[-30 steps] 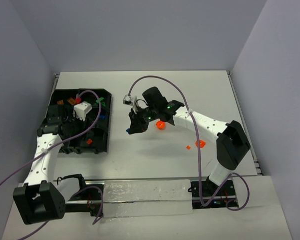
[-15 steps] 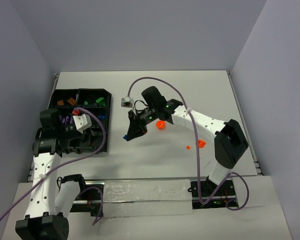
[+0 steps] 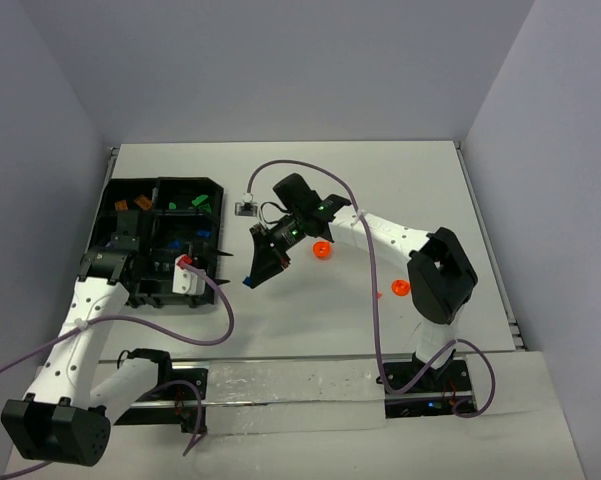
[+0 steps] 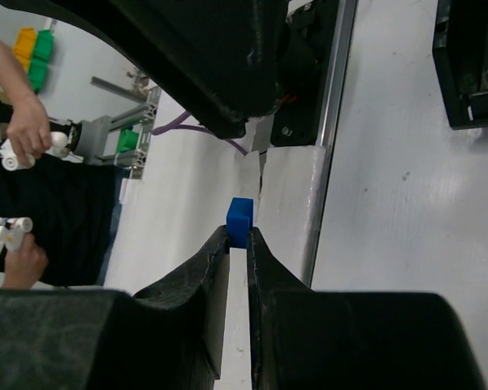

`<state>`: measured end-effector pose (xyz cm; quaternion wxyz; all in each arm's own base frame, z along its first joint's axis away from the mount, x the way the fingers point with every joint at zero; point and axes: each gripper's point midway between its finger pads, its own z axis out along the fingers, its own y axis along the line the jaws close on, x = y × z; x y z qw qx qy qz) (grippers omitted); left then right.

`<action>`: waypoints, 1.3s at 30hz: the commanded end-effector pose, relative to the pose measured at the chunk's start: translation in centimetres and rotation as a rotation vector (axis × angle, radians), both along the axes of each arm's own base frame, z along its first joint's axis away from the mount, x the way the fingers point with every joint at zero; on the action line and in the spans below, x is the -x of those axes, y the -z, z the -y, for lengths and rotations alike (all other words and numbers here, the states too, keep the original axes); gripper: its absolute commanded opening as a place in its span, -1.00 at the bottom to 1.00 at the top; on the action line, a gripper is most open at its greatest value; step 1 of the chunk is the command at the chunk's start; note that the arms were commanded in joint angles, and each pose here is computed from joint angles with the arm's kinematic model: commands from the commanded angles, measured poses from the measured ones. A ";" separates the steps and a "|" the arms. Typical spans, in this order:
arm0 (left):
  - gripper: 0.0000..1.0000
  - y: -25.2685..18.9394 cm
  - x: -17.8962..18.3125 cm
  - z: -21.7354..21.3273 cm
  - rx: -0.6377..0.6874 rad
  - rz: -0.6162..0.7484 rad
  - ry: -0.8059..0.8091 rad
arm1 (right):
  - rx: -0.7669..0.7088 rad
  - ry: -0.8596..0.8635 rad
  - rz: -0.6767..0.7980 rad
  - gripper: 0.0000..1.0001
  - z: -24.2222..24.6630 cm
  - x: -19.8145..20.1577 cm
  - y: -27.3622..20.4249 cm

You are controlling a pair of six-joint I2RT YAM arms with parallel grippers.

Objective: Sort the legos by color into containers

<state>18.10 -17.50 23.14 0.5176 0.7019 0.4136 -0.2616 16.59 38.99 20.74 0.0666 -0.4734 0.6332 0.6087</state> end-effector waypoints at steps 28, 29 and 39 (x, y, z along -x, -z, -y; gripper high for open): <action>-0.14 -0.6 2.6 3.6 -0.039 0.078 0.233 | -0.070 -0.062 -0.081 -1.00 -0.2 0.3 -3.1; -0.14 -0.6 2.6 3.6 -0.040 0.076 0.234 | -0.071 -0.063 -0.082 -1.00 -0.2 0.3 -3.2; -0.30 -0.6 2.7 4.1 -0.035 0.055 0.235 | -0.075 -0.063 -0.077 -1.00 -0.3 0.2 -3.3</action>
